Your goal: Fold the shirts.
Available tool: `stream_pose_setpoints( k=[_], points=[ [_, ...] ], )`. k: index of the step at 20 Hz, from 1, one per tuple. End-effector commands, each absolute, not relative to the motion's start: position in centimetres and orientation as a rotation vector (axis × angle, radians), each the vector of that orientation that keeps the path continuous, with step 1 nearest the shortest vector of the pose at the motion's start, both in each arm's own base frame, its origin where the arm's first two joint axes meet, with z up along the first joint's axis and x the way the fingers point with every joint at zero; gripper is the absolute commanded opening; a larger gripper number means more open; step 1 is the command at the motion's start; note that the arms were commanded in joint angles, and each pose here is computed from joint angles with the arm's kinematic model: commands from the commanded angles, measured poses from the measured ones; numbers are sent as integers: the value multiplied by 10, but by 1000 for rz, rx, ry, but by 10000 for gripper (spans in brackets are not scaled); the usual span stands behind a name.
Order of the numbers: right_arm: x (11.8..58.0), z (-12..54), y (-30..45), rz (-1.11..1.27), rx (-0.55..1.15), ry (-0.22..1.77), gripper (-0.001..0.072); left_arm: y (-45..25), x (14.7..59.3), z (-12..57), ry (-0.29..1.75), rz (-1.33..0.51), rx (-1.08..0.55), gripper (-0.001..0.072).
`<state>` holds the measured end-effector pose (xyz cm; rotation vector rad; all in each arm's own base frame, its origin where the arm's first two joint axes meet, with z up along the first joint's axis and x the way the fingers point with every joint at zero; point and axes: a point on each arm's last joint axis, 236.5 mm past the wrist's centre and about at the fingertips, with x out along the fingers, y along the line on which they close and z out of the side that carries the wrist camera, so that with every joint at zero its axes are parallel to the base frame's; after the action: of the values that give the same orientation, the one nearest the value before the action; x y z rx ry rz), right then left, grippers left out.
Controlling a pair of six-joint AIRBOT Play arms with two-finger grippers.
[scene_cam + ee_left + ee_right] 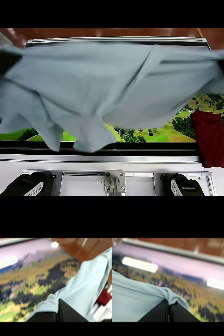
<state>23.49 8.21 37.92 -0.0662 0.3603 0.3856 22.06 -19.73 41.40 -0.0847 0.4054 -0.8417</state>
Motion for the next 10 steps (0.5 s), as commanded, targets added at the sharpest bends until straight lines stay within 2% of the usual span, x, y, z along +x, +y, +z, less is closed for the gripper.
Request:
stream_pose_setpoints(
  k=[1, 3, 5, 8, 10],
  points=[
    [204, 296, 47, 265, -56, 796, 61, -155, 215, 335, 751, -646, -30, 40],
    [199, 248, 44, 255, 1, 1038, 61, -145, 221, 292, 908, -559, -75, 40],
    [214, 206, 48, 276, 51, 1157, 62, -147, 228, 248, 1033, -539, -80, 41],
    [252, 125, 47, 266, 116, 1297, 61, -149, 250, 169, 1232, -510, -55, 41],
    [291, 74, 45, 239, 155, 1315, 62, -151, 285, 120, 1296, -483, -19, 41]
  ],
)
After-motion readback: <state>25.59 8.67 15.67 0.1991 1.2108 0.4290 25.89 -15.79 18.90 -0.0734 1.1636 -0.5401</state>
